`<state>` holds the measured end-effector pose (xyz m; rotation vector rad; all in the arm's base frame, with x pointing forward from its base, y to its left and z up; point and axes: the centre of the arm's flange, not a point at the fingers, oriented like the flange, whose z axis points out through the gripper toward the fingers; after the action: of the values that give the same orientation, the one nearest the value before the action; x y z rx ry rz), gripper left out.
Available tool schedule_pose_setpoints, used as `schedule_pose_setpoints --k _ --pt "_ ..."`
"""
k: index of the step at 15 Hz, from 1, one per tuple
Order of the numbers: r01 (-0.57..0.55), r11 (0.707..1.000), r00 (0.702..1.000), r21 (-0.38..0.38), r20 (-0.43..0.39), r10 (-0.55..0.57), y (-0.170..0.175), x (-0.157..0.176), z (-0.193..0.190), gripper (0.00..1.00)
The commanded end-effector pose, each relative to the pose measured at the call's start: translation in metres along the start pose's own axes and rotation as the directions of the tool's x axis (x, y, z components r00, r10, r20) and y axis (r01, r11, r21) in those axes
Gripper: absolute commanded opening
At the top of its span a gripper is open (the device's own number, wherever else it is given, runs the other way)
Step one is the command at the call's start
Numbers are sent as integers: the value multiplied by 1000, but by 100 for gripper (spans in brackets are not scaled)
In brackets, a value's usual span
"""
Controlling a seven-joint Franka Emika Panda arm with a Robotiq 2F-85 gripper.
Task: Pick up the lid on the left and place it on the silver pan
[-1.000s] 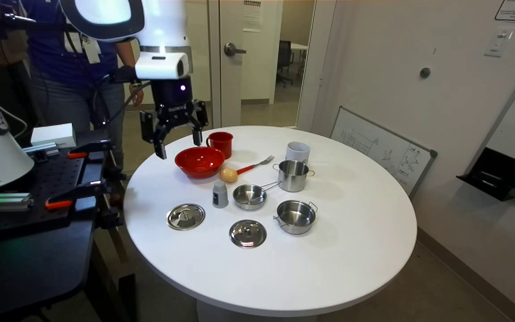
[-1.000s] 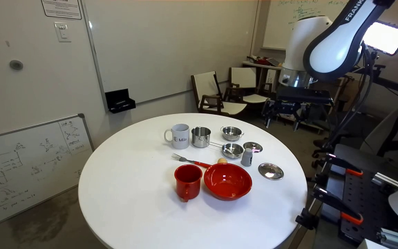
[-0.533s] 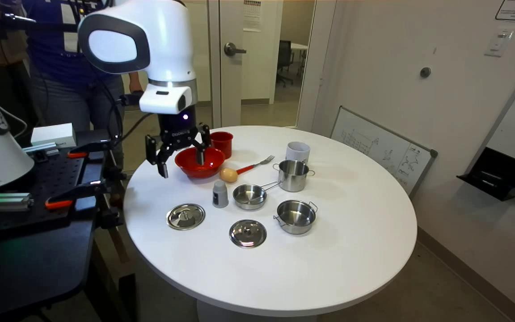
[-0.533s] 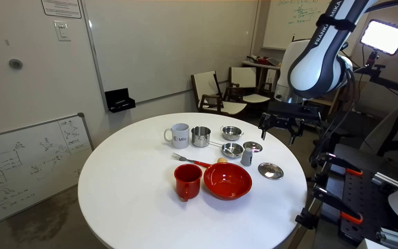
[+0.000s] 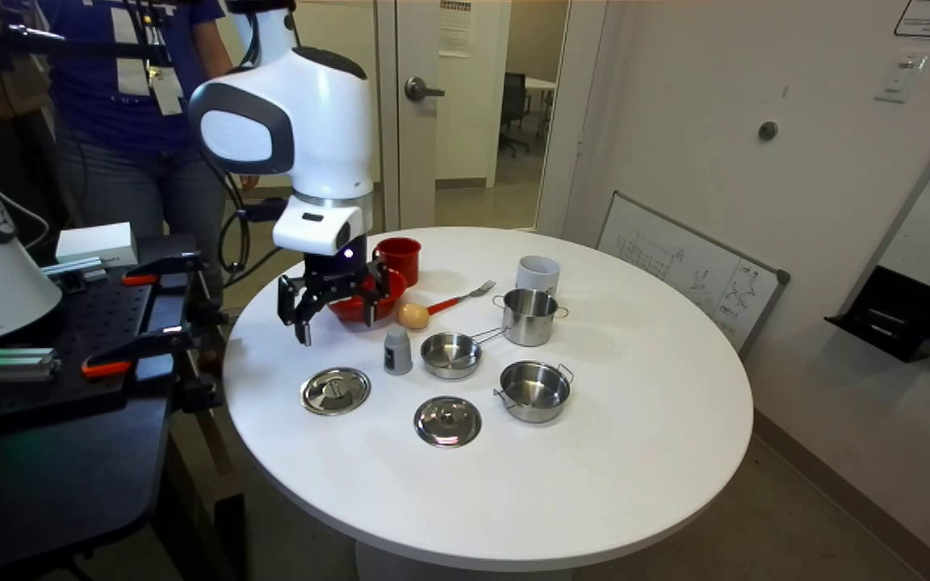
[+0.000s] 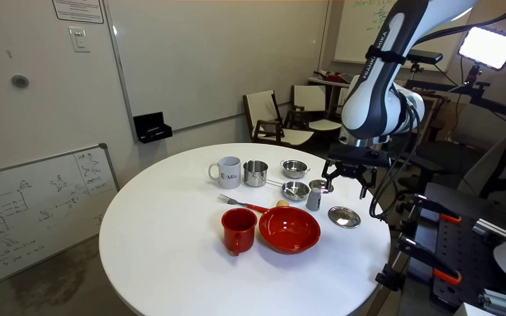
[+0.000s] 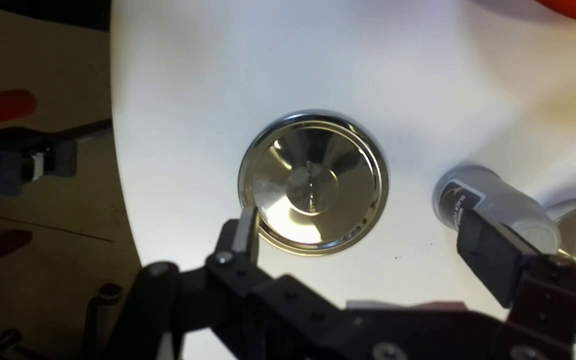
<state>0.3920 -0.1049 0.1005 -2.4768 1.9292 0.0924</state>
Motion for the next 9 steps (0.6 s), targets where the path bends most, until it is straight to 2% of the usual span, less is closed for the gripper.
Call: schedule_pose_setpoints --k 1,9 --pt "-20 1000 1000 -1 12 20 -5 6 25 100" --pt "-64 998 998 -18 9 64 9 21 55 99"
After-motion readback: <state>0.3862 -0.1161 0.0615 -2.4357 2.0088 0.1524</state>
